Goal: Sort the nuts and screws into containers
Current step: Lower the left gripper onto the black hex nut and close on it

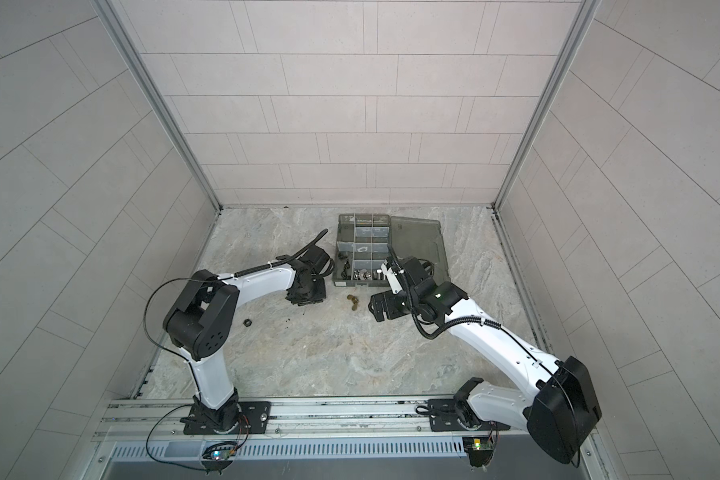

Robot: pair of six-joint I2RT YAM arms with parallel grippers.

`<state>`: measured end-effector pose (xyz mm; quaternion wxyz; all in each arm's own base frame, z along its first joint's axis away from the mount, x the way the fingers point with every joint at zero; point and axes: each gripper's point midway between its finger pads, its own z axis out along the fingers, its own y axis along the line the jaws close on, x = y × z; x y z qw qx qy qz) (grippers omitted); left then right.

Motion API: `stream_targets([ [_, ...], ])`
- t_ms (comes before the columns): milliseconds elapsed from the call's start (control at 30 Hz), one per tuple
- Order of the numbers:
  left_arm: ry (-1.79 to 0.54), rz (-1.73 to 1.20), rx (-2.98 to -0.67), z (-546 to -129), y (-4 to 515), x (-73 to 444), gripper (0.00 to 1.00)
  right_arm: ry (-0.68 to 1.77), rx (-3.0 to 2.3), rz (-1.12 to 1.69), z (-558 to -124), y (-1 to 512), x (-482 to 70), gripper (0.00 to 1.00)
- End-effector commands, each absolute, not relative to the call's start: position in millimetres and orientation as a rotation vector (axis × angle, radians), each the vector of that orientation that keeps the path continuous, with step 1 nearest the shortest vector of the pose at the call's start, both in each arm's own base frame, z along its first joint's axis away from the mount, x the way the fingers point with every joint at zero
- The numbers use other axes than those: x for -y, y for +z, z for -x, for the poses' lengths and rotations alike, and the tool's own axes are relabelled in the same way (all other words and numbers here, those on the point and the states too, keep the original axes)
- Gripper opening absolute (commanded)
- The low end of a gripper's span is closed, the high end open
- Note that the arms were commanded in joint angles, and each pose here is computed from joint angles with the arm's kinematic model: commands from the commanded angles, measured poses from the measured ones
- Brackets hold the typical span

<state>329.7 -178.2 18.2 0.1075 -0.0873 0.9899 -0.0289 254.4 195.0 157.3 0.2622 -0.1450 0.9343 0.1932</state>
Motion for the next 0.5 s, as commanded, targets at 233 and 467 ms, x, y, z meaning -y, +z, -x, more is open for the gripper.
stream_targets([
  [233,-0.043,0.232,-2.911,-336.3,25.3,178.6,0.19,0.498,-2.520,0.385,-255.2,160.4,-188.6,0.99],
  [467,-0.038,0.223,-2.916,-335.8,27.5,179.3,0.17,0.496,-2.516,0.376,-254.6,160.7,-185.0,0.99],
])
